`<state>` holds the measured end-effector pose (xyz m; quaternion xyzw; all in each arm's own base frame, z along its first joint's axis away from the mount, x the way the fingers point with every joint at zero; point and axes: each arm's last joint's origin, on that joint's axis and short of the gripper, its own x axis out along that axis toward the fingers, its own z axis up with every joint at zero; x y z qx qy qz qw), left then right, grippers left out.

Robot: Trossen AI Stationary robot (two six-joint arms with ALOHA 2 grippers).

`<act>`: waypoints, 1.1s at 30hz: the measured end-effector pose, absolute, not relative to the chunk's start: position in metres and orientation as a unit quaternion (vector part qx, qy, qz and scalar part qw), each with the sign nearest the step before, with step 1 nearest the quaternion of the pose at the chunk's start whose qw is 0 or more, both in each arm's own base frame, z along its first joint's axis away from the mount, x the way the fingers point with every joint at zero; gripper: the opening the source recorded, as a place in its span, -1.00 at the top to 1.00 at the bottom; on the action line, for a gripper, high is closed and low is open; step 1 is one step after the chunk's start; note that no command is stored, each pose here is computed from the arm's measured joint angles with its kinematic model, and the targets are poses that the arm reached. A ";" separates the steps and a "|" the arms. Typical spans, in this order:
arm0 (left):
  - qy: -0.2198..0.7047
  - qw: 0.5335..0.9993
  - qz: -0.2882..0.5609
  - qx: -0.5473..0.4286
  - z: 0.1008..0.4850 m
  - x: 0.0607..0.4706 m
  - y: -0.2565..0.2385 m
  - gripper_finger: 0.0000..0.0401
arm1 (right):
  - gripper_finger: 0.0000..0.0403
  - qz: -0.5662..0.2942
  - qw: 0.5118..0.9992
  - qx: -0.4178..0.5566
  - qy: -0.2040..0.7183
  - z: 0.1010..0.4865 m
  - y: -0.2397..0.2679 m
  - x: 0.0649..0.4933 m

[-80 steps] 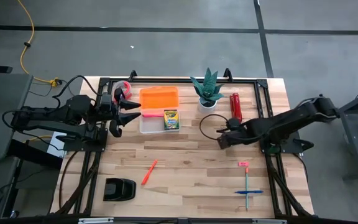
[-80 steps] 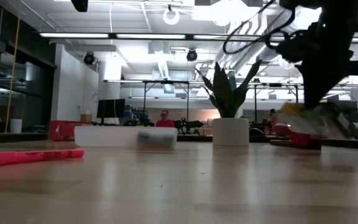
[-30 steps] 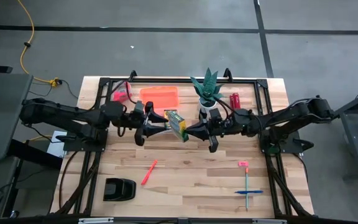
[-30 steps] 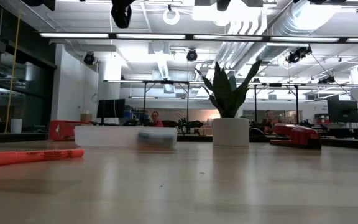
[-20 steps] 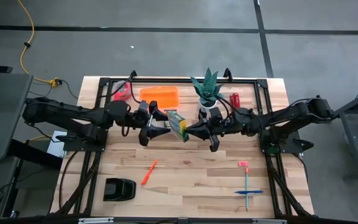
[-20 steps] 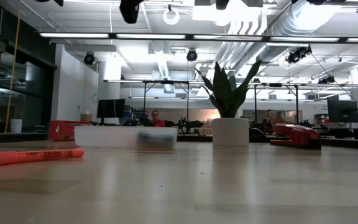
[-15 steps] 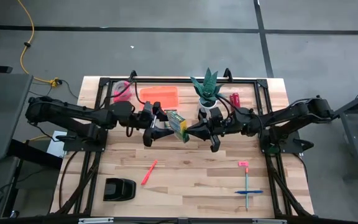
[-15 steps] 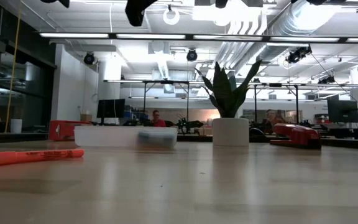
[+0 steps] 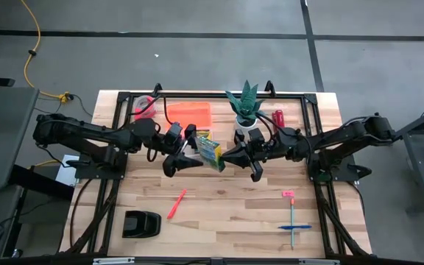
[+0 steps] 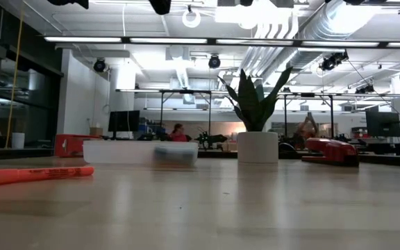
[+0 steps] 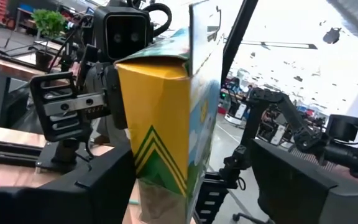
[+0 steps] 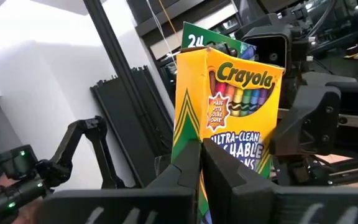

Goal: Pack school essentials
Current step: Put the yellow crayon box into the orange supply box

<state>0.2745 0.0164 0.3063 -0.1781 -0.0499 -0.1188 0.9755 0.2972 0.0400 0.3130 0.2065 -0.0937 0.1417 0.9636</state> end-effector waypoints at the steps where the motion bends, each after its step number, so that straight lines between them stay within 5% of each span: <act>1: -0.050 0.976 -0.118 -0.178 0.306 0.275 0.016 -0.39 | 1.00 0.142 0.964 0.207 -0.094 0.313 0.040 0.297; 17: -0.053 0.979 -0.116 -0.162 0.306 0.275 0.016 0.57 | 1.00 0.143 0.964 0.206 -0.093 0.313 0.040 0.297; 27: -0.055 0.981 -0.115 -0.147 0.307 0.274 0.017 0.65 | 0.95 0.146 0.955 0.244 -0.085 0.314 0.040 0.296; 33: -0.046 0.981 -0.108 -0.152 0.306 0.272 0.026 0.65 | 0.51 0.116 0.957 0.252 -0.080 0.326 0.035 0.282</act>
